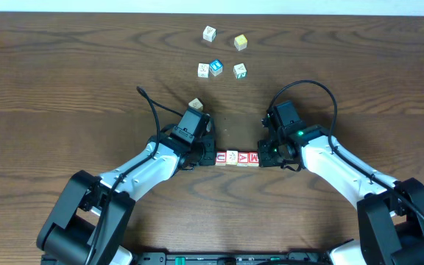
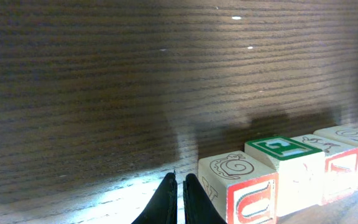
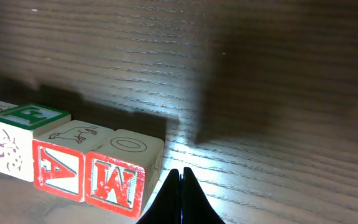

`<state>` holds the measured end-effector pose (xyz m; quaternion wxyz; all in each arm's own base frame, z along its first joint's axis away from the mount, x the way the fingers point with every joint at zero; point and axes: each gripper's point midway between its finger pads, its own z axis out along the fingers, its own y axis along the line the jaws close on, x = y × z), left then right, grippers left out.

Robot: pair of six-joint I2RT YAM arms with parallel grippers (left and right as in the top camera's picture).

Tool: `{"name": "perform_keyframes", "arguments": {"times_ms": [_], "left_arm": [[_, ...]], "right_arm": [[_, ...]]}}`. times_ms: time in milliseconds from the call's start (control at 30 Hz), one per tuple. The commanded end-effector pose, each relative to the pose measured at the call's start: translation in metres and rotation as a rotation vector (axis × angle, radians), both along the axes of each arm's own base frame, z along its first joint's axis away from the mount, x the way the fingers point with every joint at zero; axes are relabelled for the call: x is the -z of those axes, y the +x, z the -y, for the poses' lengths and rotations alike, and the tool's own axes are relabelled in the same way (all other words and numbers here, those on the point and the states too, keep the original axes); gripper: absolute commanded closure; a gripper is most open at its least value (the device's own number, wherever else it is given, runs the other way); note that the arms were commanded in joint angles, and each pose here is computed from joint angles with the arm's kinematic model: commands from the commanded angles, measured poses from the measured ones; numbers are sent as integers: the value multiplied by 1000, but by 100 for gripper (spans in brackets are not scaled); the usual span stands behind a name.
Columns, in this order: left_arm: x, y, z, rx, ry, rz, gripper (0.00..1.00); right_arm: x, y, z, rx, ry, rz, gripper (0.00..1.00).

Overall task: Lift 4 blocks
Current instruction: 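Squeeze the block row between left and right grippers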

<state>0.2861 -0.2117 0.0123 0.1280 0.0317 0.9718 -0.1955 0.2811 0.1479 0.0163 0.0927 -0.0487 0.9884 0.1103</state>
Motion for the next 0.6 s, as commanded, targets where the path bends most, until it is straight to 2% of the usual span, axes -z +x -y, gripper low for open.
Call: {"name": "perform_keyframes", "arguments": {"times_ms": [0,567], "left_arm": [[6,-2,-5,-2,26,-2,93],[8,6,-16,-32,92,38,93]], "right_arm": [[1,0,1,-9,-10,10,99],[9,-10,5,24,-16,-26,99]]}}
